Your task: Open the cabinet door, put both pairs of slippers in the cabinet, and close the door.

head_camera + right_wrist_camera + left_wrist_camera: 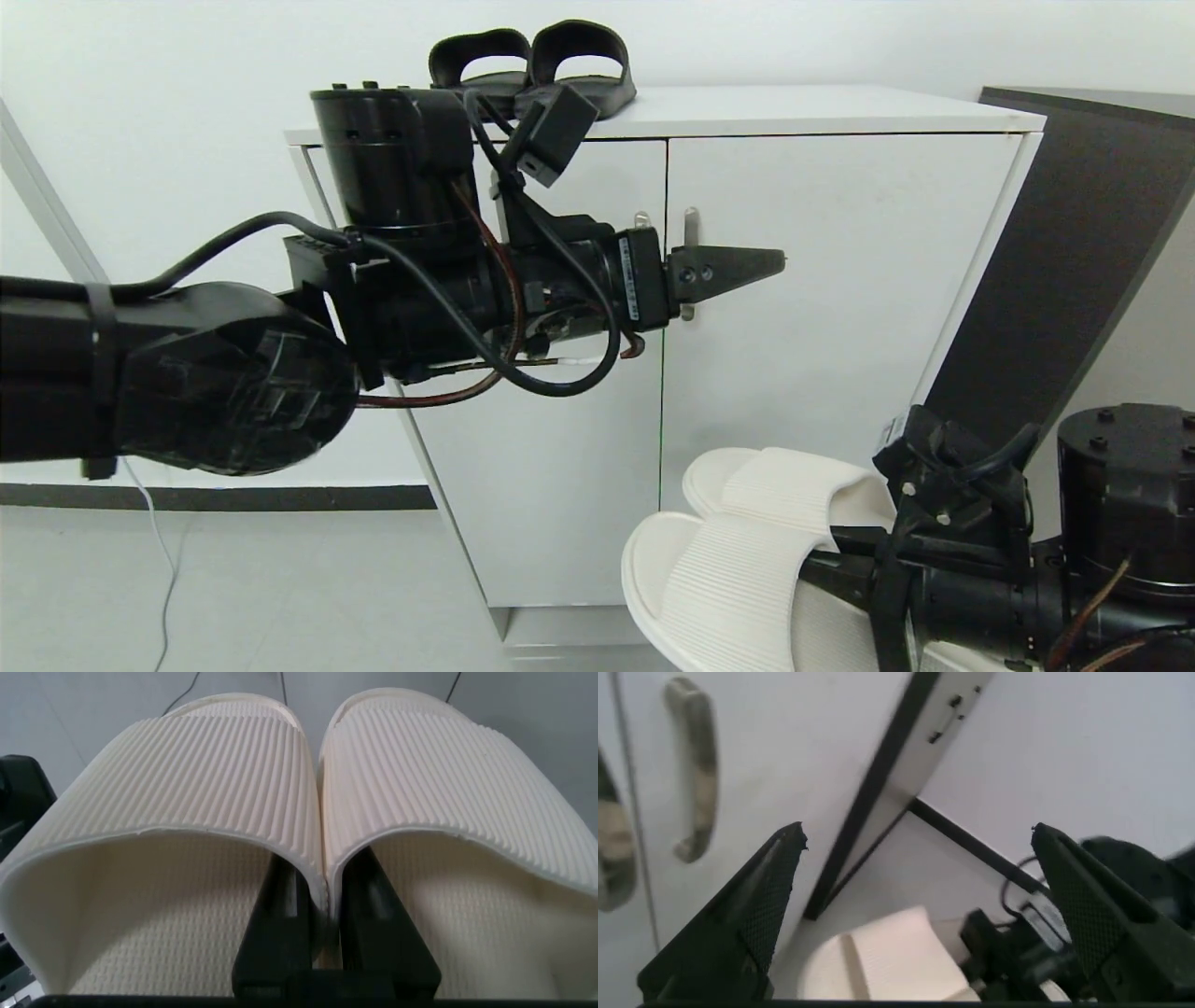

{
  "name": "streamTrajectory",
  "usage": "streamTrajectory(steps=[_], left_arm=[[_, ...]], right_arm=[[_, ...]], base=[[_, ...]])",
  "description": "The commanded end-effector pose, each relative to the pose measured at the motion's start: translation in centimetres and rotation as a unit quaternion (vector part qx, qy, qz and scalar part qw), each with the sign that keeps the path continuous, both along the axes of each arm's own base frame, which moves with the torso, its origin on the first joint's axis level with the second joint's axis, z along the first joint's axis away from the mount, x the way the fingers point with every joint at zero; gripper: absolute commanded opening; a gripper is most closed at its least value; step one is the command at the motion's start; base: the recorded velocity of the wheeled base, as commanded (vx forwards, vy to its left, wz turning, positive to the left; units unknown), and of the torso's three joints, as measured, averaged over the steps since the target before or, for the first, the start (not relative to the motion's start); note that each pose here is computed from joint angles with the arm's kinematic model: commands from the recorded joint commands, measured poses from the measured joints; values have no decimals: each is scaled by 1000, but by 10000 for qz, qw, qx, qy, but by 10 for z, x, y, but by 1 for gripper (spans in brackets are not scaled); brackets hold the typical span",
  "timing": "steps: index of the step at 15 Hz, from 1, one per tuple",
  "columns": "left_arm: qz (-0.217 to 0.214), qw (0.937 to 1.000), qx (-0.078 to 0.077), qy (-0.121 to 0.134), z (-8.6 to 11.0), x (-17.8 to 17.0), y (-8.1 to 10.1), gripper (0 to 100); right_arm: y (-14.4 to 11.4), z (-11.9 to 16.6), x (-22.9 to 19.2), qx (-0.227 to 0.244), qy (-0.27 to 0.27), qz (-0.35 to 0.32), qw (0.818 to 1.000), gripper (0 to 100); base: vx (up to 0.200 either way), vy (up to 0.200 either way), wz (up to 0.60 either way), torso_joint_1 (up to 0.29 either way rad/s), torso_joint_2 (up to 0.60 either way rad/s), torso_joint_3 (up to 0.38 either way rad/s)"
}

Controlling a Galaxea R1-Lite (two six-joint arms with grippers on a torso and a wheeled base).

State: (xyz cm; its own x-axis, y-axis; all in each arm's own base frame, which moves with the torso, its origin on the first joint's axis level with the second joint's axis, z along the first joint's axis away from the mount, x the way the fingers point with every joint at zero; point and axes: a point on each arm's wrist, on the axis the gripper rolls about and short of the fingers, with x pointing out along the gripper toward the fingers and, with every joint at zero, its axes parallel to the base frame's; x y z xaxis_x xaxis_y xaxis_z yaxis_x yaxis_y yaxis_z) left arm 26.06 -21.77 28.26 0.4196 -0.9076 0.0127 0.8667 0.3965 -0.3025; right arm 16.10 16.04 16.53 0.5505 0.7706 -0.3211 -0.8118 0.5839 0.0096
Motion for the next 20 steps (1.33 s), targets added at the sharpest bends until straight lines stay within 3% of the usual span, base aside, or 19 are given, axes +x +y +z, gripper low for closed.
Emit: streamTrajectory(steps=[1, 5, 9, 15, 19, 20], left_arm=[[143, 9999, 50, 59, -7, 10, -7, 100], [748, 9971, 95, 49, -1, 20, -12, 100], [977, 9950, 173, 78, 2, 27, -12, 100], [1104, 9933, 297, 176, -13, 46, -24, 100], [1067, 9938, 280, 159, -13, 49, -26, 100], [1067, 9938, 269, 148, -13, 48, -26, 0]], right_arm=[[1, -2, 0, -26, 21, 8, 10000, 0], [1, -2, 1, -22, 27, 5, 10000, 0], [0, -2, 1, -22, 27, -10, 10000, 0], [1, -4, 3, -48, 55, -33, 10000, 0], [2, -6, 4, -80, 88, -33, 9999, 0], [1, -6, 4, -91, 100, -33, 9999, 0]], base=[[0, 0, 0, 0, 0, 0], [0, 0, 0, 0, 0, 0], [0, 0, 0, 0, 0, 0], [0, 0, 0, 0, 0, 0], [0, 0, 0, 0, 0, 0], [0, 0, 0, 0, 0, 0]])
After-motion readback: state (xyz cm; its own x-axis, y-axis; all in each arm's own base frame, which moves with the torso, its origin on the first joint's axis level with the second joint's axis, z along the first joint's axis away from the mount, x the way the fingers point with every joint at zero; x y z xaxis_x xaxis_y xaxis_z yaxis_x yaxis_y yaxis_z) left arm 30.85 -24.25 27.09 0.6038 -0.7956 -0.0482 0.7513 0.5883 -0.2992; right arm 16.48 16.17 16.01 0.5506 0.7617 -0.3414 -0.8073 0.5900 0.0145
